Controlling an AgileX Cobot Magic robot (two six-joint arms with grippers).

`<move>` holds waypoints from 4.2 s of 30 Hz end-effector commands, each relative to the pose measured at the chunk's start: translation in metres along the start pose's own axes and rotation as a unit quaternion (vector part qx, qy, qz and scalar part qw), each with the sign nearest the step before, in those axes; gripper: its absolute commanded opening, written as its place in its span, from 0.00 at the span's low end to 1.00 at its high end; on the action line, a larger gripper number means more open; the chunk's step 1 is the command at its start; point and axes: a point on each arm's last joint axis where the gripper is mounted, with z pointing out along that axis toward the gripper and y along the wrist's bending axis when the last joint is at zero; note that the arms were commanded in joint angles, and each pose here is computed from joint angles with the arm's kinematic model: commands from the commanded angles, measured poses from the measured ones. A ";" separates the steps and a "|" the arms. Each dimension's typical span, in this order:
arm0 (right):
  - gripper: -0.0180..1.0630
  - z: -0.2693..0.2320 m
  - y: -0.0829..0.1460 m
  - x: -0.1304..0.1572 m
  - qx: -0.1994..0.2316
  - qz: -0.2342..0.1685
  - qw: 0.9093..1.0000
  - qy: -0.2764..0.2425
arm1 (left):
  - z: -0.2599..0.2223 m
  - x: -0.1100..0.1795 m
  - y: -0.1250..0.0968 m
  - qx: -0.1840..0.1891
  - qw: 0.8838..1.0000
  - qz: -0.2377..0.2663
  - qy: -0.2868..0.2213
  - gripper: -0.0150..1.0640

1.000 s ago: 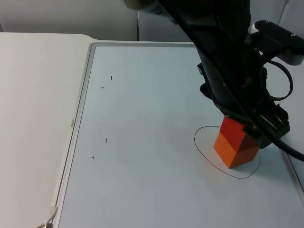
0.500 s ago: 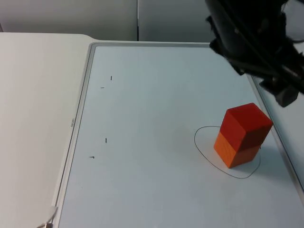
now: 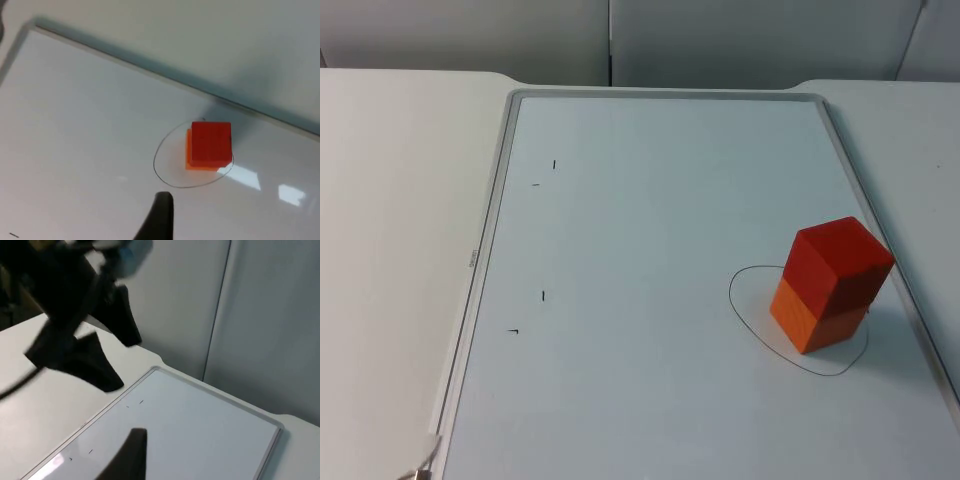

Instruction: Pick up one cube with the left hand and another cube with the right hand. First place the cube in the right hand at the target position, then stack the cube in the left hand on top.

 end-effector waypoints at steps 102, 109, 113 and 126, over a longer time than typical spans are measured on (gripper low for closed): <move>0.98 -0.001 0.027 0.174 -0.059 0.053 0.992 0.094 | -0.120 0.369 -0.096 -0.108 0.969 -0.111 -0.194 0.99; 0.98 -0.001 0.027 0.174 -0.059 0.053 0.992 0.094 | -0.120 0.369 -0.096 -0.108 0.969 -0.111 -0.194 0.99; 0.98 -0.001 0.027 0.174 -0.060 0.049 0.993 0.093 | -0.120 0.369 -0.096 -0.108 0.969 -0.111 -0.194 0.99; 0.99 -0.001 0.028 0.174 -0.071 0.036 0.993 0.093 | -0.120 0.369 -0.096 -0.108 0.969 -0.111 -0.194 0.99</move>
